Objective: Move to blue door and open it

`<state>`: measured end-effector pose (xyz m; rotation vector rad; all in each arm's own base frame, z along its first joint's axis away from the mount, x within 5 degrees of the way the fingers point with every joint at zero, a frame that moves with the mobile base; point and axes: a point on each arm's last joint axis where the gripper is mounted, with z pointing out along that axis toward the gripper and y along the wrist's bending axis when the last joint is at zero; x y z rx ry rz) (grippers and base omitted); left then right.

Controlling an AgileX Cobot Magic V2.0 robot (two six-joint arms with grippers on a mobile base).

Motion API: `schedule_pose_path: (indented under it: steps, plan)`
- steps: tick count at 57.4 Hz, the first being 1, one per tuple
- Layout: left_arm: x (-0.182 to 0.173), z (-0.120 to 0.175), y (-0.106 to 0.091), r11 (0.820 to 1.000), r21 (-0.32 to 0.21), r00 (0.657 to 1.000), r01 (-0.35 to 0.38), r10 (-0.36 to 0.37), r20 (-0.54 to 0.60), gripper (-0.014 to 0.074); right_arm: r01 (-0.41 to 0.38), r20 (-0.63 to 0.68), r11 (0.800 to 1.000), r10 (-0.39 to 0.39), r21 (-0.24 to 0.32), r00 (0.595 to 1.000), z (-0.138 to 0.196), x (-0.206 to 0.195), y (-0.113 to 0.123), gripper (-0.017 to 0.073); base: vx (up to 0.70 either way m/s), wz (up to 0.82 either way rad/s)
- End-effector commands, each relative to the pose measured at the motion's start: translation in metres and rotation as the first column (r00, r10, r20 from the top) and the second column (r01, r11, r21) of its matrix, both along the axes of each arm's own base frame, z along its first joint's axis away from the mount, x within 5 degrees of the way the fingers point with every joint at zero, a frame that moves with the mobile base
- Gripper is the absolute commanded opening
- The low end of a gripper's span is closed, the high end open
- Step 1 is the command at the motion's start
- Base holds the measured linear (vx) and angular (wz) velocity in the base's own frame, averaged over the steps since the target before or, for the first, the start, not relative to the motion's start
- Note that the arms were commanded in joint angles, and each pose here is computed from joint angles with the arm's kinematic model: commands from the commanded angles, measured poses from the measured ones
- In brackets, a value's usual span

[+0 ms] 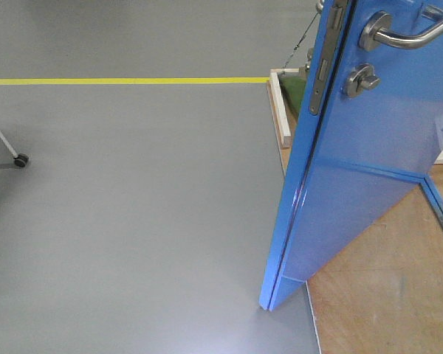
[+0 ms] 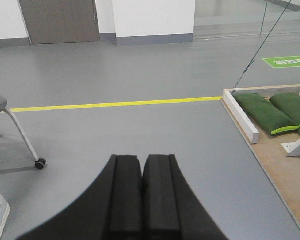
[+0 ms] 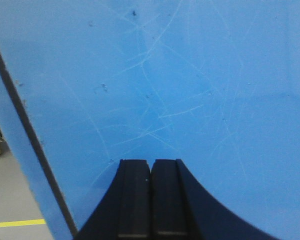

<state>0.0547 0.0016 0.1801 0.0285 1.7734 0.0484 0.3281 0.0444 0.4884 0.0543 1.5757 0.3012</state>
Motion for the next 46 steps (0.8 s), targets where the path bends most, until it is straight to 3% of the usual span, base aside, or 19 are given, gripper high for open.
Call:
schedule_pose_path:
  steps: [1, 46]
  plan:
    - [-0.0005, 0.017, -0.0009, 1.0, -0.008, 0.992, 0.012, -0.011, 0.122, 0.0073, 0.009, 0.145, 1.0, -0.012, 0.019, 0.989, 0.0277, -0.0144, -0.0025, 0.0012, 0.0, 0.0]
    - [-0.0005, 0.017, -0.0009, 1.0, -0.008, 0.992, 0.012, -0.011, 0.122, 0.0073, 0.009, 0.145, 1.0, -0.012, 0.019, 0.989, 0.0277, -0.0144, -0.0025, 0.0012, 0.0, 0.0]
